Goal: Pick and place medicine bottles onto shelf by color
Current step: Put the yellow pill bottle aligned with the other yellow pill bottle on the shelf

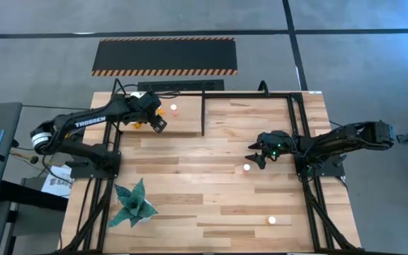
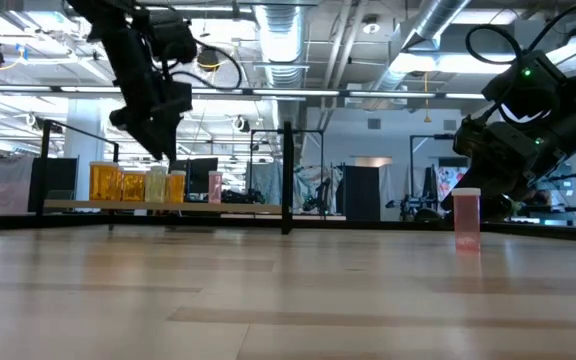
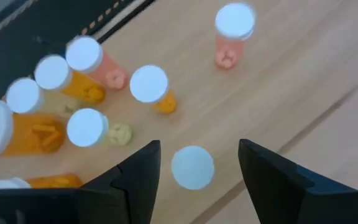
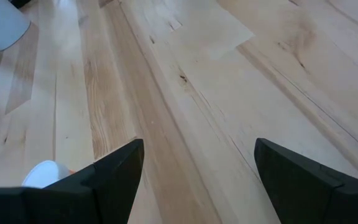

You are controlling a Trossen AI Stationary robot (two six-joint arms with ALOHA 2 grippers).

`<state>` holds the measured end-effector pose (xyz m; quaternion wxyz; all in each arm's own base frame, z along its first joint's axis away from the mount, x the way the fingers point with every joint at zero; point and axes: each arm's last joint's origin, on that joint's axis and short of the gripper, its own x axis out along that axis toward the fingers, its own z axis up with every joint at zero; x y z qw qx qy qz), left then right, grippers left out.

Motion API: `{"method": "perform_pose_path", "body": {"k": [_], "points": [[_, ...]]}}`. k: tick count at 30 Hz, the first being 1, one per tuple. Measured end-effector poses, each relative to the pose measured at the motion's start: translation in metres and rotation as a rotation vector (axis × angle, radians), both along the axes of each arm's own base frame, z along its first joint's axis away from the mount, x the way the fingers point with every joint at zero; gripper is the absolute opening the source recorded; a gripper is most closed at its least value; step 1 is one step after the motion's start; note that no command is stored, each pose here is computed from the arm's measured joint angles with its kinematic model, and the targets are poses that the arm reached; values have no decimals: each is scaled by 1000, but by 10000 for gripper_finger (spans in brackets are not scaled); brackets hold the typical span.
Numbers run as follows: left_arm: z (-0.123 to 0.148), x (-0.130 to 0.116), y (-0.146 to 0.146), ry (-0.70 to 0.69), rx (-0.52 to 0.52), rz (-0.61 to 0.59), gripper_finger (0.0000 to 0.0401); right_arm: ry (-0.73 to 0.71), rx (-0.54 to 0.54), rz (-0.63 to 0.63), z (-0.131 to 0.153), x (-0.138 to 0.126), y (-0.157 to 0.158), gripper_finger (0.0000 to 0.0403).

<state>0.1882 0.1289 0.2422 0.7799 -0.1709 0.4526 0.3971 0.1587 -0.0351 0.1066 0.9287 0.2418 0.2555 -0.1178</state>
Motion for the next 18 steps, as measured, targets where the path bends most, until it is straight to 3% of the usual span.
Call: {"method": "perform_pose_path", "body": {"k": [18], "points": [[-21, 4, 3, 61, -30, 22, 189, 0, 0, 0, 0, 0, 0, 327]]}}
